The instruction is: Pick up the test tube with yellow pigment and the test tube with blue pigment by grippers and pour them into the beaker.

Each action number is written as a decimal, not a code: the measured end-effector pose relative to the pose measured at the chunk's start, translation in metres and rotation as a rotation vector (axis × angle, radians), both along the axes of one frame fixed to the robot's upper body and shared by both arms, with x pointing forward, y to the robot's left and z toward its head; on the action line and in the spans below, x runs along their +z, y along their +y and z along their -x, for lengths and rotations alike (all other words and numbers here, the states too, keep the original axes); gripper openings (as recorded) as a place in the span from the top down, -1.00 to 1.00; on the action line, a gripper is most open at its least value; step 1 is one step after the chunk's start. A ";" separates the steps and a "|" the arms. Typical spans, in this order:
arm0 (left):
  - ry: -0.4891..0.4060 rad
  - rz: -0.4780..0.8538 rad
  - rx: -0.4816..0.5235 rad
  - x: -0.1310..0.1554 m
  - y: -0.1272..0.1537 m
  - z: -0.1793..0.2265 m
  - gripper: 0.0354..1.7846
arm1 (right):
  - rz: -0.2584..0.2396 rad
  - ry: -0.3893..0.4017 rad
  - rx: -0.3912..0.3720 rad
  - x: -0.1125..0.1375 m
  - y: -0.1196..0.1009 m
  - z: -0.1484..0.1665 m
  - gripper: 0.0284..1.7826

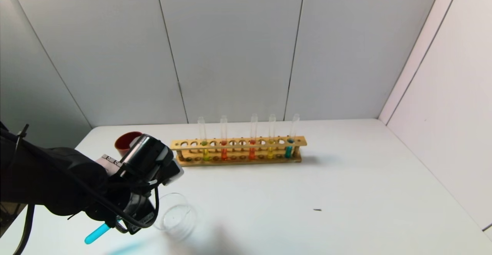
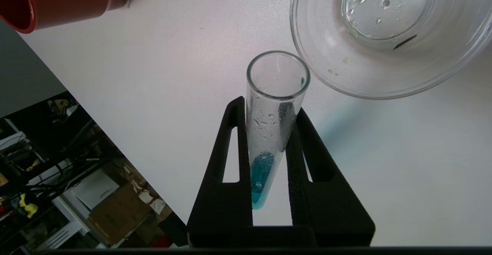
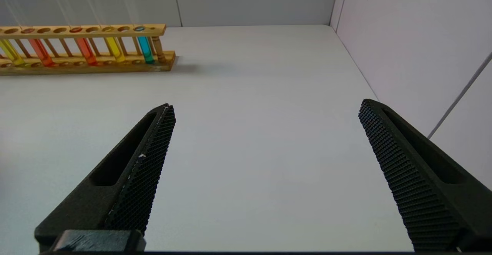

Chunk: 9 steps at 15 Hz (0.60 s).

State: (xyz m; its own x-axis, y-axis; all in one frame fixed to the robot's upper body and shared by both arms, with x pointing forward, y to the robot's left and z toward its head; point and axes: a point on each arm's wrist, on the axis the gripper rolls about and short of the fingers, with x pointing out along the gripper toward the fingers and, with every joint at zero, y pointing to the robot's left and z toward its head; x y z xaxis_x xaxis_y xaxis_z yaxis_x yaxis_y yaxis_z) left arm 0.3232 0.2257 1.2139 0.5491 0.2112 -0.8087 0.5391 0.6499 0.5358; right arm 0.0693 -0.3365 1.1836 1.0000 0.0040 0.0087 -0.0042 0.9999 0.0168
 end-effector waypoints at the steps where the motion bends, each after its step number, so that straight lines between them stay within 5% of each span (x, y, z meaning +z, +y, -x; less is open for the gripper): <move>1: 0.017 -0.009 -0.002 -0.001 -0.001 0.000 0.69 | 0.000 0.000 0.000 0.000 0.000 0.000 -0.96; 9: 0.132 -0.094 -0.007 -0.007 -0.002 0.000 0.69 | 0.000 0.000 0.000 0.000 0.000 0.000 -0.96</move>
